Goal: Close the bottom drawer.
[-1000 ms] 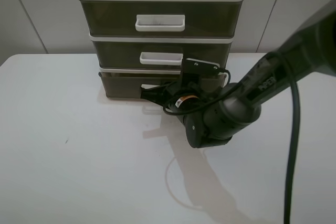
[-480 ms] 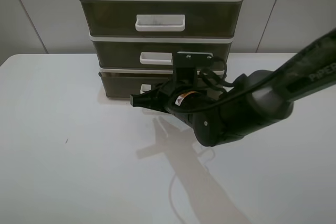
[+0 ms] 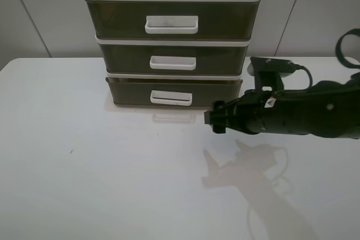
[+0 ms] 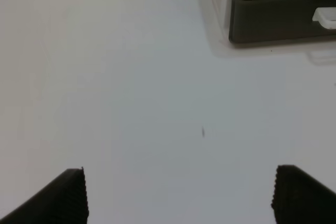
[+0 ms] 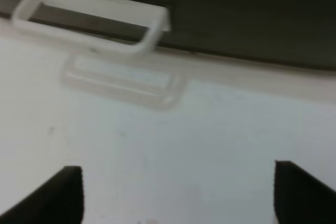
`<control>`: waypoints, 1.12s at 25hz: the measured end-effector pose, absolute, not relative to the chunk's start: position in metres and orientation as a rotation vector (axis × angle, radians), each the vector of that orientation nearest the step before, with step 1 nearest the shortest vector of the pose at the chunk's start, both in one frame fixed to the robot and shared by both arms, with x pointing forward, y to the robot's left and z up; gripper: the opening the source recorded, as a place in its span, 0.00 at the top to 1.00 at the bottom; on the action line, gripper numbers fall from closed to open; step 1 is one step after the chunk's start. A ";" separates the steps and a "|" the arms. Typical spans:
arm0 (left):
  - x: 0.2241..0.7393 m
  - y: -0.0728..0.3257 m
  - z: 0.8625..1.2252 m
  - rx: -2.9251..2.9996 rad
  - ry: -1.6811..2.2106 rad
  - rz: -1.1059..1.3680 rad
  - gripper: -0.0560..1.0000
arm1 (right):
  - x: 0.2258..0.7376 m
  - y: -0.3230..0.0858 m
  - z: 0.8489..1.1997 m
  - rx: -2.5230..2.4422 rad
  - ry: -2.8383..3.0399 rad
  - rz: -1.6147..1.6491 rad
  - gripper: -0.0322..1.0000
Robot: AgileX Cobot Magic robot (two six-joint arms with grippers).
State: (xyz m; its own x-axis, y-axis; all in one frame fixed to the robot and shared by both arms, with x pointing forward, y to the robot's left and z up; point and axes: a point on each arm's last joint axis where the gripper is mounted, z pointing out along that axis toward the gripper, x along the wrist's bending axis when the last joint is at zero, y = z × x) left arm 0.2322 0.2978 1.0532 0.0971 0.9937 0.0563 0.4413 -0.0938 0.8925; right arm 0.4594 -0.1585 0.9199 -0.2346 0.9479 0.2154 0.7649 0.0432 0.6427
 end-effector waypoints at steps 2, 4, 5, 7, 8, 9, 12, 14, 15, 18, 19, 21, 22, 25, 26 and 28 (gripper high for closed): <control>0.232 0.298 1.053 1.640 1.436 0.949 0.27 | 0.458 -0.183 0.934 1.834 2.003 0.963 0.28; 0.232 0.298 1.053 1.640 1.436 0.949 0.27 | 0.456 -0.203 0.949 1.879 1.960 0.964 0.26; 0.232 0.298 1.053 1.640 1.436 0.949 0.27 | 0.453 -0.213 0.958 1.898 1.938 0.966 0.26; 0.232 0.298 1.053 1.640 1.436 0.949 0.27 | 0.444 -0.228 0.975 1.921 1.908 0.975 0.25; 0.232 0.298 1.053 1.640 1.436 0.949 0.27 | 0.439 -0.235 0.986 1.912 1.886 0.993 0.25; 0.232 0.298 1.053 1.640 1.436 0.949 0.27 | 0.431 -0.242 0.996 1.905 1.866 1.008 0.25; 0.232 0.298 1.053 1.640 1.436 0.949 0.27 | 0.407 -0.257 1.022 1.877 1.790 1.053 0.25; 0.232 0.298 1.053 1.640 1.436 0.949 0.27 | 0.387 -0.264 1.036 1.861 1.763 1.059 0.25; 0.232 0.298 1.053 1.640 1.436 0.949 0.27 | 0.376 -0.268 1.043 1.837 1.752 1.058 0.25; 0.232 0.298 1.053 1.640 1.436 0.949 0.27 | 0.344 -0.276 1.066 1.790 1.717 1.053 0.25; 0.232 0.298 1.053 1.640 1.436 0.949 0.27 | 0.334 -0.279 1.073 1.767 1.705 1.051 0.25; 0.232 0.298 1.053 1.640 1.436 0.949 0.27 | 0.314 -0.284 1.086 1.730 1.680 1.056 0.25; 0.232 0.298 1.053 1.640 1.436 0.949 0.27 | 0.306 -0.286 1.090 1.709 1.666 1.064 0.25; 0.232 0.298 1.053 1.640 1.436 0.949 0.27 | 0.284 -0.290 1.094 1.672 1.636 1.091 0.25; 0.232 0.298 1.053 1.640 1.436 0.949 0.27 | 0.279 -0.291 1.095 1.654 1.621 1.105 0.25; 0.232 0.298 1.053 1.640 1.436 0.949 0.27 | 0.270 -0.295 1.096 1.612 1.584 1.109 0.25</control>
